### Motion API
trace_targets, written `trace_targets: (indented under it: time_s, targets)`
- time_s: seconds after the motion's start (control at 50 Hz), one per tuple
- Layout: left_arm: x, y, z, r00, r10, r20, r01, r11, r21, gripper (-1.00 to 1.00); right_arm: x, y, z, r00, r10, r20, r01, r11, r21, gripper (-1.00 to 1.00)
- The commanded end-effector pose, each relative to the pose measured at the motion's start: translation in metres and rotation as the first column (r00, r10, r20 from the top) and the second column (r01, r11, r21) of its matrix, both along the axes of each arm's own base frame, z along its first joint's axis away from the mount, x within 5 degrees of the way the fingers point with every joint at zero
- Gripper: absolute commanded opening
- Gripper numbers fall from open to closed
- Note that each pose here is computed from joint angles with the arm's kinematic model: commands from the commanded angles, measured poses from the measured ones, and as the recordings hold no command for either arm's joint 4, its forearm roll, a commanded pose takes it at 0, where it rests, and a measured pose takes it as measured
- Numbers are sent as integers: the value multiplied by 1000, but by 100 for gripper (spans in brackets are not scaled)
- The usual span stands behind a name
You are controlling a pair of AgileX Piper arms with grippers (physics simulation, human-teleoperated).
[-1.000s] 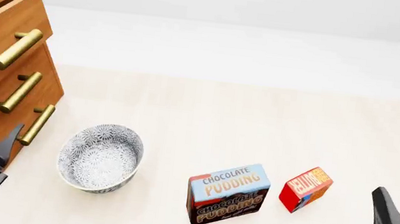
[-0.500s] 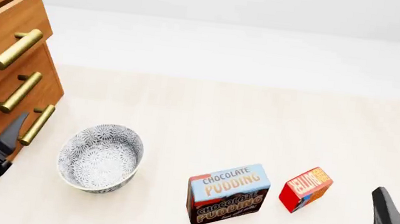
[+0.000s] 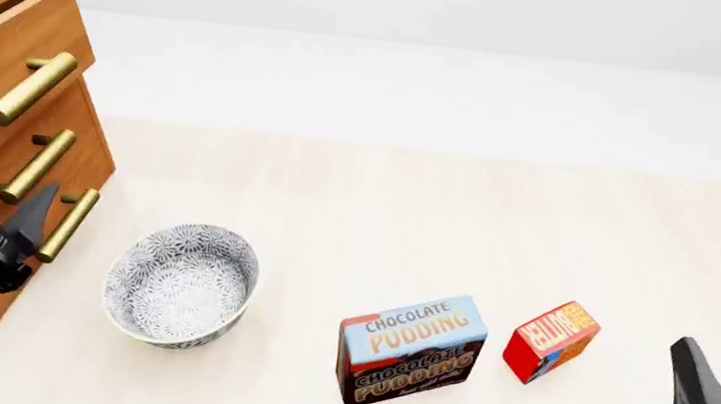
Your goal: Put the butter at the back in the top drawer of the cabinet and close it.
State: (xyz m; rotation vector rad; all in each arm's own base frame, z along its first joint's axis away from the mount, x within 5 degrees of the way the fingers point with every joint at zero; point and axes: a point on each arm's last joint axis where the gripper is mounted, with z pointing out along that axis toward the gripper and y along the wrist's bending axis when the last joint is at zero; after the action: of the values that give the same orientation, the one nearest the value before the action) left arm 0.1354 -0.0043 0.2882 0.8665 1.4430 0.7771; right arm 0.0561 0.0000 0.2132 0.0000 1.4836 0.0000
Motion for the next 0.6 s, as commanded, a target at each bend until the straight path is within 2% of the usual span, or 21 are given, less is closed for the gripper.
trace_targets:
  time_s: [0.02, 0.18, 0.6]
  targets:
    - [12, 1, -1, 1000, 5, 13, -6, 999, 51, 100, 0, 0, 0, 1000, 0, 0, 0, 1000, 0, 100]
    - [22, 3, -8, 1000, 16, 10, -17, 995, 94, 100, 0, 0, 0, 1000, 0, 0, 0, 1000, 0, 100]
    - [34, 13, -5, 997, 77, 24, -80, 987, 140, 100, 0, 0, 0, 1000, 0, 0, 0, 1000, 0, 100]
